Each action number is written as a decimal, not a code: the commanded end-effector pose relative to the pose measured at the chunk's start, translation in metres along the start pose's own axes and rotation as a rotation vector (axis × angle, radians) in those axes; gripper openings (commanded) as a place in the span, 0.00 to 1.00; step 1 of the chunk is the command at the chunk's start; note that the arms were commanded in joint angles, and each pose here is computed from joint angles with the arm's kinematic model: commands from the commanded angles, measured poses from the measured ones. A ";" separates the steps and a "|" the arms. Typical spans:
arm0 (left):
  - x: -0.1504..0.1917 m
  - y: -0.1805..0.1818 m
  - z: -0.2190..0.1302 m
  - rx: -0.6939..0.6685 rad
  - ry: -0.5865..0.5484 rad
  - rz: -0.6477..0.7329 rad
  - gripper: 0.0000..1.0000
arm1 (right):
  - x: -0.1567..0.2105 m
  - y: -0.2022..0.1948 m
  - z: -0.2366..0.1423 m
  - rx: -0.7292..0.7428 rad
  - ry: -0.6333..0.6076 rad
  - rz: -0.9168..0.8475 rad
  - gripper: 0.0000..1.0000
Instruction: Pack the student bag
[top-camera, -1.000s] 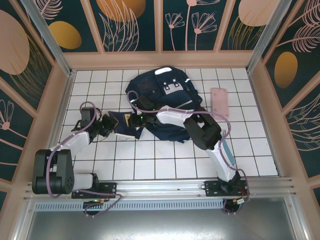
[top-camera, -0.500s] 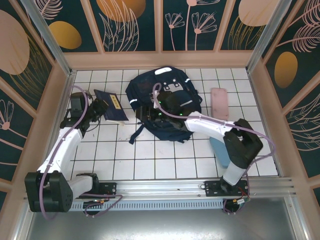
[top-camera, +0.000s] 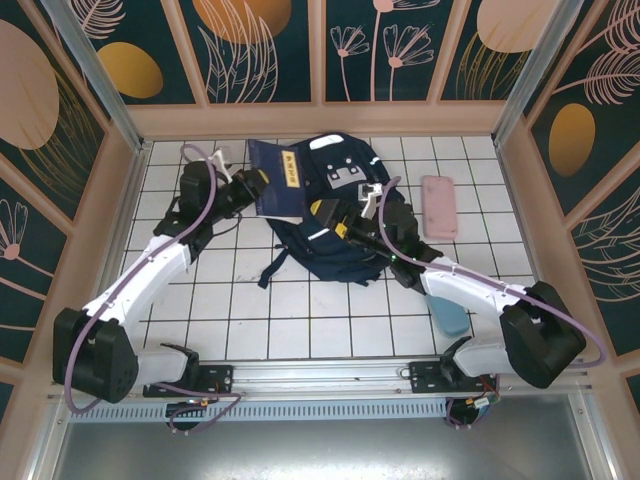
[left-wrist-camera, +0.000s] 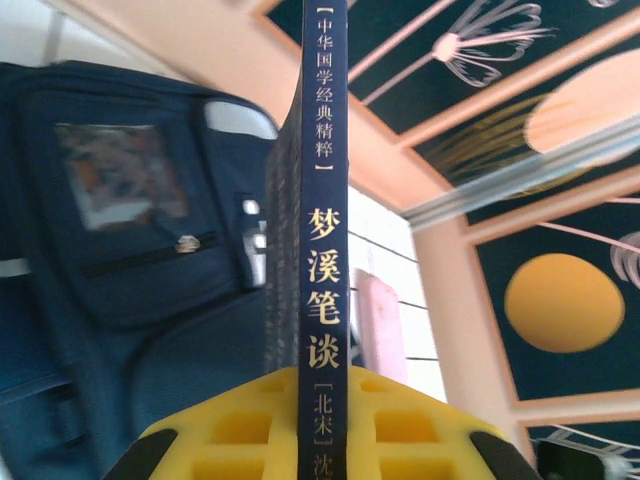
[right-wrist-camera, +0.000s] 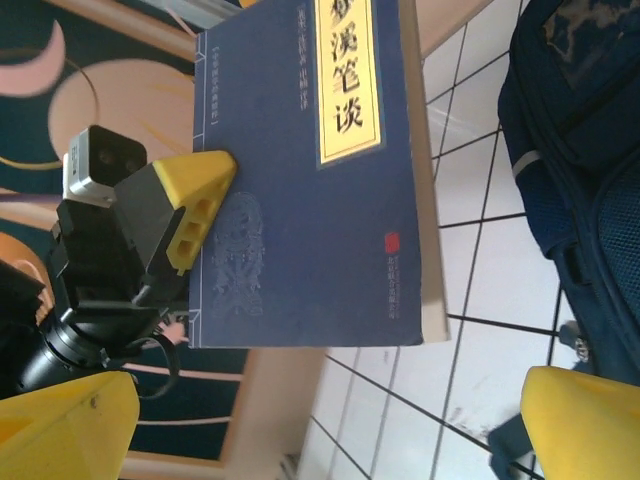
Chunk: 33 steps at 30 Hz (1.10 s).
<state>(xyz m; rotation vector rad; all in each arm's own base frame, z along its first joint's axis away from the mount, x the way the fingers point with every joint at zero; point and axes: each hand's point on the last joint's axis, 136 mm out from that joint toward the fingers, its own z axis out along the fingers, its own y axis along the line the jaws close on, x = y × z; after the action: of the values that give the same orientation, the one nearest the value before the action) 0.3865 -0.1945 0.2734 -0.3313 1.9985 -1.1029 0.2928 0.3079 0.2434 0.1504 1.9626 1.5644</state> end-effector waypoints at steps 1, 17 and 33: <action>-0.023 -0.067 0.004 0.192 -0.114 0.054 0.07 | -0.012 0.021 -0.007 -0.121 -0.067 0.103 0.99; 0.004 -0.122 0.020 0.386 -0.165 -0.089 0.05 | -0.042 0.014 -0.015 -0.185 -0.261 0.316 0.89; -0.007 -0.116 0.005 0.477 -0.274 -0.323 0.04 | -0.072 0.052 -0.005 -0.369 -0.320 0.382 0.71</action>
<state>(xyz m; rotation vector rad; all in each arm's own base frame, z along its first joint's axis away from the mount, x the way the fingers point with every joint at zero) 0.3865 -0.2717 0.3219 -0.5163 1.6053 -1.4944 0.3310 0.2872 0.2747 0.6735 1.5906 1.8739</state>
